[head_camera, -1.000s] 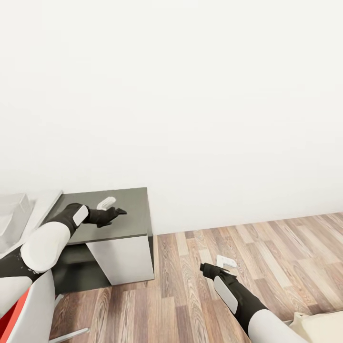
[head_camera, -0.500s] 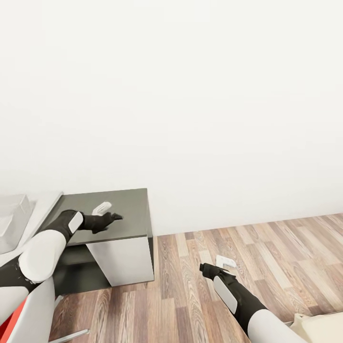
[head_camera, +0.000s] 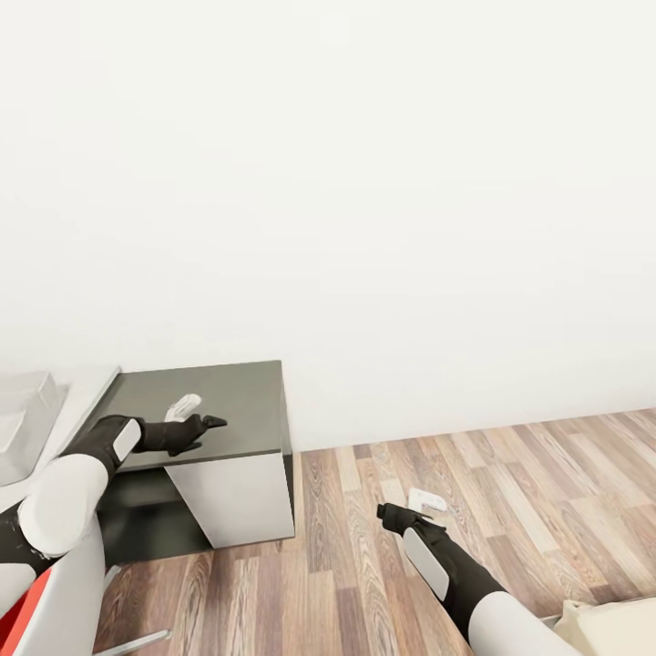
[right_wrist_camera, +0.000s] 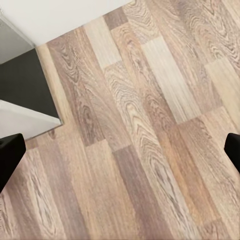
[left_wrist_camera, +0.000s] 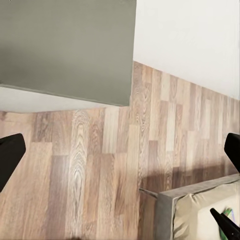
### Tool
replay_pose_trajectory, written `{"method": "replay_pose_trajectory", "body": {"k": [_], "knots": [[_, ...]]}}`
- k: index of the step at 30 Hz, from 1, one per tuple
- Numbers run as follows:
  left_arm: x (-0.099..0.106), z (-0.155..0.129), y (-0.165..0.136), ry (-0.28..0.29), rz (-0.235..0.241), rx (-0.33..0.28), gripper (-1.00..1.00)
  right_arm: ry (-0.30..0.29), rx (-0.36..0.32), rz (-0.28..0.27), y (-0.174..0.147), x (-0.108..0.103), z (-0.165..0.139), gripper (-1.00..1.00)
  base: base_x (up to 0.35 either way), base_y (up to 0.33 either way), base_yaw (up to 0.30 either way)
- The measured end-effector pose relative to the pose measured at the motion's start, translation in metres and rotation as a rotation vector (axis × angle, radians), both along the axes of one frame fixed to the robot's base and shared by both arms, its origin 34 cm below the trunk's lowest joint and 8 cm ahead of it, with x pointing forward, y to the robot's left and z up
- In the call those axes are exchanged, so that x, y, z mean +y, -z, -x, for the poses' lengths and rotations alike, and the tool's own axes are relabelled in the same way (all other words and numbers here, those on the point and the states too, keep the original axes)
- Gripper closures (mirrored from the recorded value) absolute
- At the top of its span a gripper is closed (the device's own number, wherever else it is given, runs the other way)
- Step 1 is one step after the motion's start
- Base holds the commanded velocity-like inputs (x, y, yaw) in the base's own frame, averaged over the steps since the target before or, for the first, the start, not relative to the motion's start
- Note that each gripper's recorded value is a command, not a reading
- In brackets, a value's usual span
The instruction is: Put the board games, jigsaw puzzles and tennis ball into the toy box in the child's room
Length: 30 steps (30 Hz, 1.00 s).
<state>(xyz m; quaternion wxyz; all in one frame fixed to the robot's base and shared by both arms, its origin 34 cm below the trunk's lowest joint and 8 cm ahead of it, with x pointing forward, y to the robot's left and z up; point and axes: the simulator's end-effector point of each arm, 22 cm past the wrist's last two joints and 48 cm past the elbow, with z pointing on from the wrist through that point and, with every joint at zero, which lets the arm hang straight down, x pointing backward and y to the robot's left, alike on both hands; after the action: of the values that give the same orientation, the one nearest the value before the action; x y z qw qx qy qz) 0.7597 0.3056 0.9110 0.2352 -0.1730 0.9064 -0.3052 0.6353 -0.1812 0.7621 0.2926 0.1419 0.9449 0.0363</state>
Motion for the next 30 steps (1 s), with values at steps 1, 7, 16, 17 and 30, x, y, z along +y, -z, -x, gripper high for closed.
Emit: {"method": "replay_pose_trajectory", "body": {"k": [1,7,16,17,30], "knots": [[0.002,0.0,-0.001,0.0,0.003,-0.004,-1.0,0.0,-0.001,-0.001,-0.001,0.001,0.0,-1.0,0.0,0.0,0.0],[0.005,0.0,-0.008,0.002,0.007,-0.016,-1.0,-0.006,-0.011,-0.001,-0.005,0.003,-0.002,-1.0,0.0,0.0,0.0],[0.004,0.004,-0.012,0.042,-0.034,-0.017,-1.0,-0.051,-0.028,0.019,-0.013,0.012,-0.003,-1.0,0.0,0.0,0.0],[0.003,0.004,-0.013,0.043,-0.035,-0.018,-1.0,-0.052,-0.03,0.019,-0.014,0.012,-0.004,-1.0,0.0,0.0,0.0],[0.004,0.003,-0.026,0.049,-0.046,-0.04,-1.0,-0.056,-0.05,0.02,-0.024,0.013,-0.007,-1.0,0.0,0.0,-0.007]]}}
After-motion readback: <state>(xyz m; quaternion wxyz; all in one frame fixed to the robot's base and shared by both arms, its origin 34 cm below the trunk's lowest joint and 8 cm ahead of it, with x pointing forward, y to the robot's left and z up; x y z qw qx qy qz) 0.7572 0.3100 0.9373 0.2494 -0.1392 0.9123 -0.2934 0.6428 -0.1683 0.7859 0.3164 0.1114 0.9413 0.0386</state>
